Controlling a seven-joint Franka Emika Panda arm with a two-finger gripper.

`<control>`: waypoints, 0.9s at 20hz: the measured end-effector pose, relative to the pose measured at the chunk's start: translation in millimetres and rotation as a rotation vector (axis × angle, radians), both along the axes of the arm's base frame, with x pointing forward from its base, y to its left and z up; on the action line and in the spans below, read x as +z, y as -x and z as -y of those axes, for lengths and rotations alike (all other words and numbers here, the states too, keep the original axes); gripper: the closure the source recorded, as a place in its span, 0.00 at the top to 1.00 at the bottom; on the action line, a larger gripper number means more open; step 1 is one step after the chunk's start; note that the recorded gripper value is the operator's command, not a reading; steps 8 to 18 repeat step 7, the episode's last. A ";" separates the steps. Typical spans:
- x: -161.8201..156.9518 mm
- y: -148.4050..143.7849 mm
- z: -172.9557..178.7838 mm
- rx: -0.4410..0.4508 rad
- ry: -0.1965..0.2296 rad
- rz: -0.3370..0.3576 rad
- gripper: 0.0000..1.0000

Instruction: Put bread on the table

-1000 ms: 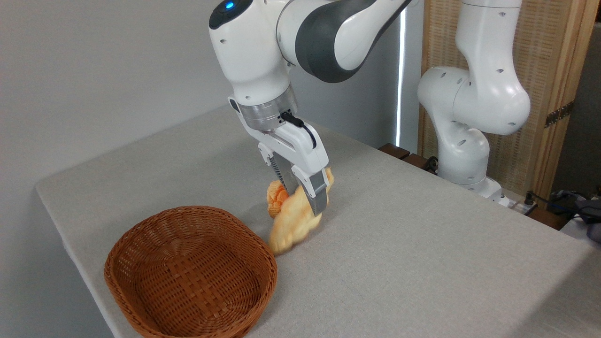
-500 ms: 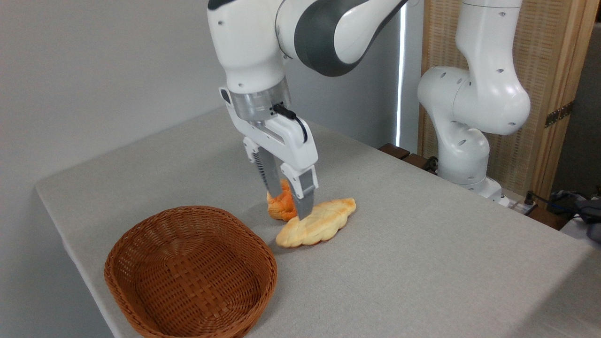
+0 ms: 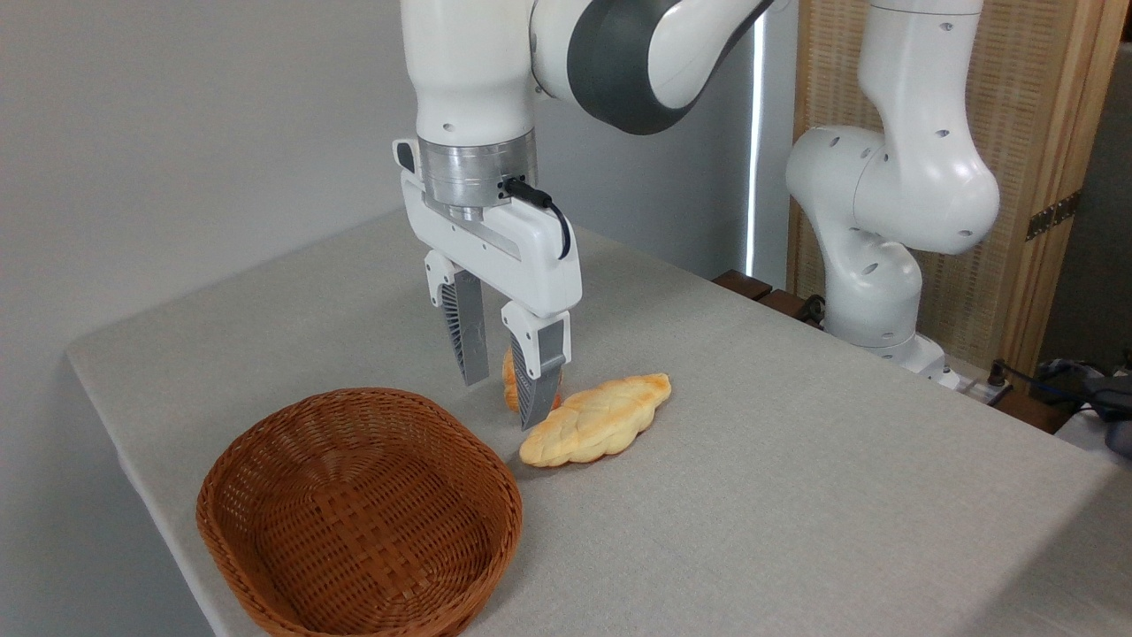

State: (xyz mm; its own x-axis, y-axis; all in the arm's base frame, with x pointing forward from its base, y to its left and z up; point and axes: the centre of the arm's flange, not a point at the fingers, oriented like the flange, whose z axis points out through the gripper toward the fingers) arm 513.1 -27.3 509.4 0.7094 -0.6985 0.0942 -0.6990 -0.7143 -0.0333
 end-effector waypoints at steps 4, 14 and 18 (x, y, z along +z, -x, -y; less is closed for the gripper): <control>16.3 -13.5 -16.2 0.087 0.032 0.036 1.00; 23.9 -25.6 -14.4 0.114 0.044 0.052 1.00; 23.9 -25.6 -14.4 0.114 0.044 0.052 1.00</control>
